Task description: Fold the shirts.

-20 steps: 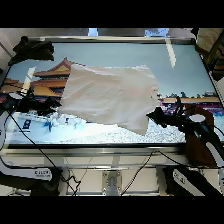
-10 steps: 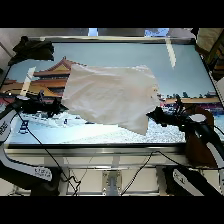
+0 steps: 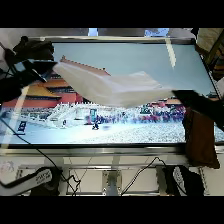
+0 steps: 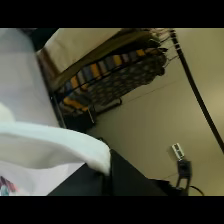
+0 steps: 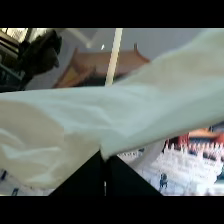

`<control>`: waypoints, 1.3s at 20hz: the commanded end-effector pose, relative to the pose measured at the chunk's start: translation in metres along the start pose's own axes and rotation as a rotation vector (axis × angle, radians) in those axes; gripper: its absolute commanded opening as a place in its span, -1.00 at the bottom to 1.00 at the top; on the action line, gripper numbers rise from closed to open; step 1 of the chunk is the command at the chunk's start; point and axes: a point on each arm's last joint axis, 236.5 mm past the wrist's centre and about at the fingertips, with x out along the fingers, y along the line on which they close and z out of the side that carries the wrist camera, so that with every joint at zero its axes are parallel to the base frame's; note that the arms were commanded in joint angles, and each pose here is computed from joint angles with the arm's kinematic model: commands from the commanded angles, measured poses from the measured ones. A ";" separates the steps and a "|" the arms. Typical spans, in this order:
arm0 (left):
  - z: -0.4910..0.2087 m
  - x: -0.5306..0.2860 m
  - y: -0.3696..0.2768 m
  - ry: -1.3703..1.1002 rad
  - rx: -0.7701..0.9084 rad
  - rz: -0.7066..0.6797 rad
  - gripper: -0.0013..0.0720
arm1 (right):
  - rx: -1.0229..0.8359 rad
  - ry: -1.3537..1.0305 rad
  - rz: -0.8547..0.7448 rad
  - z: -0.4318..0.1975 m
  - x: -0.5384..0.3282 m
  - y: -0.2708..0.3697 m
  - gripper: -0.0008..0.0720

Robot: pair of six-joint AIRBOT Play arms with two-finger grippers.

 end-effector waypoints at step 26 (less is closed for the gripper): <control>0.062 0.058 0.252 -0.029 0.269 0.814 -0.93 | -0.035 0.262 -0.070 0.032 0.288 -0.141 -0.91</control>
